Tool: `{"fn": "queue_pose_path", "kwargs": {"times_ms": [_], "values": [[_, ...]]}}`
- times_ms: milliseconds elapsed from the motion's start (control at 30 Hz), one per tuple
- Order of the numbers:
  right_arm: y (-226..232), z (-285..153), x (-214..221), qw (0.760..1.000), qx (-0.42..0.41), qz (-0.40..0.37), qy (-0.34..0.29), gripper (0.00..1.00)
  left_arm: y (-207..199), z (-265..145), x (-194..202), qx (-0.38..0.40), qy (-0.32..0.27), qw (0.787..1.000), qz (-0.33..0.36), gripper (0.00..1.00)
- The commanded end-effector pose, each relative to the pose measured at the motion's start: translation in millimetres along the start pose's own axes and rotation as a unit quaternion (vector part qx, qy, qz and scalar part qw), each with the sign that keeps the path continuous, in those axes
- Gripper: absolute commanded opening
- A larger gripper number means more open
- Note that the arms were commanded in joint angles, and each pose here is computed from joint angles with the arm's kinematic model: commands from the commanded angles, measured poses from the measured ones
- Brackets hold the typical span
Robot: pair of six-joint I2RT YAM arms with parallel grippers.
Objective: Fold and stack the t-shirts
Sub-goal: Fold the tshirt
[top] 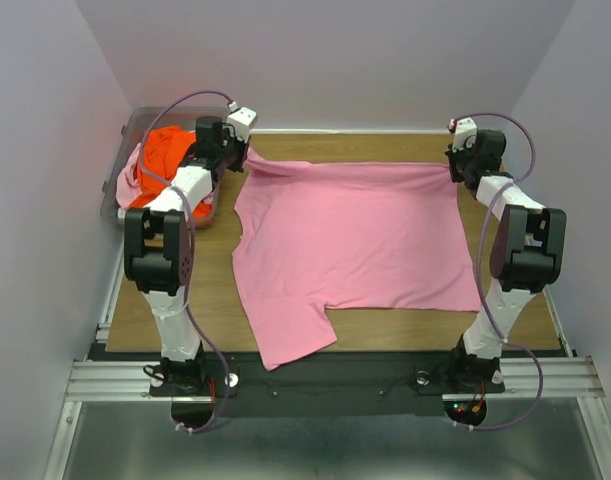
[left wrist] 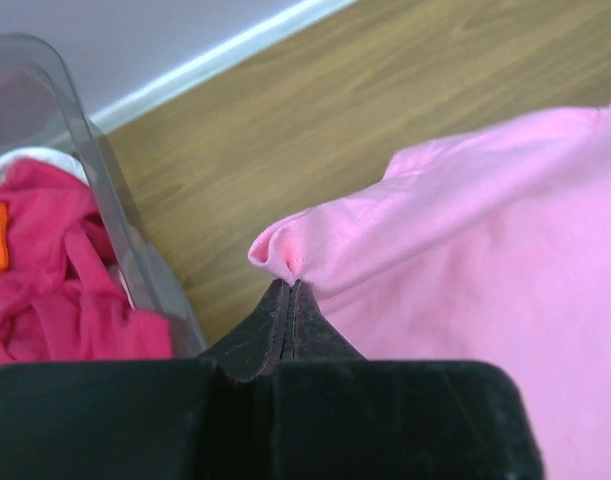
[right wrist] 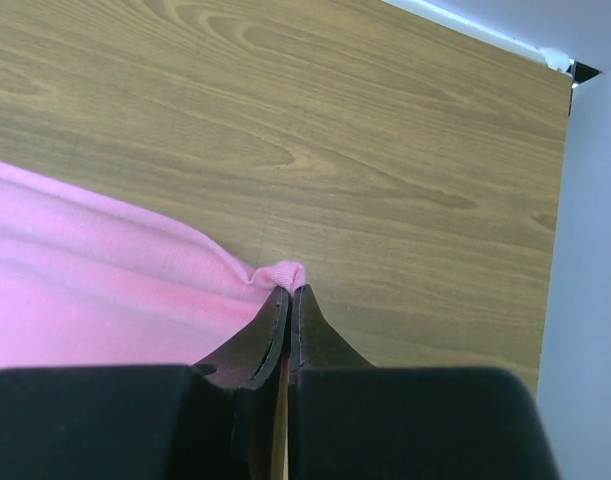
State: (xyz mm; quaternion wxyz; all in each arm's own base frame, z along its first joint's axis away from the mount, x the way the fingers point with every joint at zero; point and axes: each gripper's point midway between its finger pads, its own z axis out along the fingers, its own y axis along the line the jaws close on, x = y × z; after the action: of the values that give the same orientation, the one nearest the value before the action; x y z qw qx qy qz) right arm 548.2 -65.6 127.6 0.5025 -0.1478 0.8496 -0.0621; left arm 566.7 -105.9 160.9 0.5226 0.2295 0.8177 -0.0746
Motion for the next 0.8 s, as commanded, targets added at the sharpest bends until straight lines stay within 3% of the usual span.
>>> {"fn": "queue_pose_path", "kwargs": {"times_ms": [0,167,400,767], "values": [[-17,-23,-40,0.998,0.016,-0.007,-0.056,0.01,-23,-59,-58,-0.008,-0.061,0.996,0.058,0.0],[-15,-36,-41,0.998,0.009,-0.009,-0.06,0.01,-55,-81,-43,-0.02,-0.03,0.996,0.081,0.0],[-20,-53,-30,0.998,0.001,-0.025,-0.059,0.01,-73,-101,-12,-0.036,0.031,0.997,0.055,0.0],[-8,-54,13,0.997,-0.03,-0.059,-0.023,0.01,-99,-123,63,0.005,0.11,0.992,0.055,0.0]]}}
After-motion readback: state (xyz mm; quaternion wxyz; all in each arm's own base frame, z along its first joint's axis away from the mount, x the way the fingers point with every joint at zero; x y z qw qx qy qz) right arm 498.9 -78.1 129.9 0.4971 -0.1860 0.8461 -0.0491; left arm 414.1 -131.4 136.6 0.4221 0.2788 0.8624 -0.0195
